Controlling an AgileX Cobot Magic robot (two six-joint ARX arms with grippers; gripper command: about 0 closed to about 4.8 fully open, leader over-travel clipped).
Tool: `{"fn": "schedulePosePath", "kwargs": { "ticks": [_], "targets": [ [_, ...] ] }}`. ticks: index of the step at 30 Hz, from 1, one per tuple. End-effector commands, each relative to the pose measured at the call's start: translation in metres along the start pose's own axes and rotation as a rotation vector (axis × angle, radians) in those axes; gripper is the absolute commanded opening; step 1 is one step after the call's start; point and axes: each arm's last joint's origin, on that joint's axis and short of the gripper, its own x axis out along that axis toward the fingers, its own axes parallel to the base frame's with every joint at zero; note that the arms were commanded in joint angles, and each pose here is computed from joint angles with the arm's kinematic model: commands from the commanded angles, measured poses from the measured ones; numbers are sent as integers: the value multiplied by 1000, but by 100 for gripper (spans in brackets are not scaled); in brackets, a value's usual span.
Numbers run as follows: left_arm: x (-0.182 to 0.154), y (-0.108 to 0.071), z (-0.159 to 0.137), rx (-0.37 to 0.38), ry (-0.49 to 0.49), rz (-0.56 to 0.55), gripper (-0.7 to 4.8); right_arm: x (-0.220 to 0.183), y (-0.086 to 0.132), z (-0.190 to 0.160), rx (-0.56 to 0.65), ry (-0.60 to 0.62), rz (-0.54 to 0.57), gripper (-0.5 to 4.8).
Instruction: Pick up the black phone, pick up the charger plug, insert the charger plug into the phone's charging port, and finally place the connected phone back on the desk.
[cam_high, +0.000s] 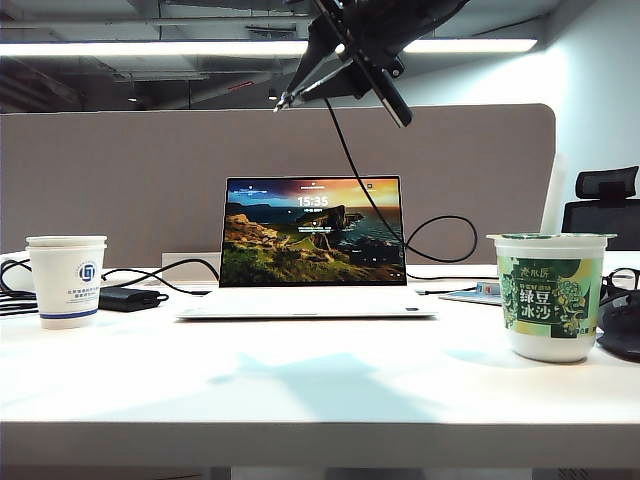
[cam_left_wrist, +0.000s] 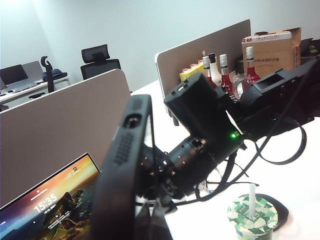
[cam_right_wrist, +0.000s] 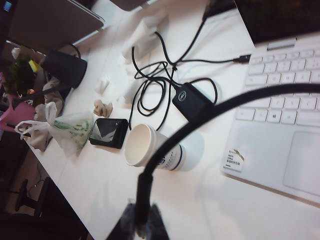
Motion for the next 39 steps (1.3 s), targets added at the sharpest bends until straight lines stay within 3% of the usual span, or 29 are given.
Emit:
{"fn": "schedulePosePath", "kwargs": {
  "ticks": [1, 9, 20, 28, 39],
  "targets": [
    [-2, 0, 7, 23, -42, 7, -6, -3, 6, 5, -29, -27, 46, -5],
    [-2, 0, 6, 19, -36, 6, -6, -4, 10, 11, -59, -80, 95, -5],
    [-1, 0, 2, -5, 4, -2, -6, -22, 15, 35, -196, -54, 406, -5],
    [5, 1, -9, -48, 74, -23, -6, -38, 25, 44, -318, -52, 557, -6],
    [16, 2, -19, -64, 81, -173, -6, -81, 52, 48, -484, -33, 693, -6]
  ]
}}
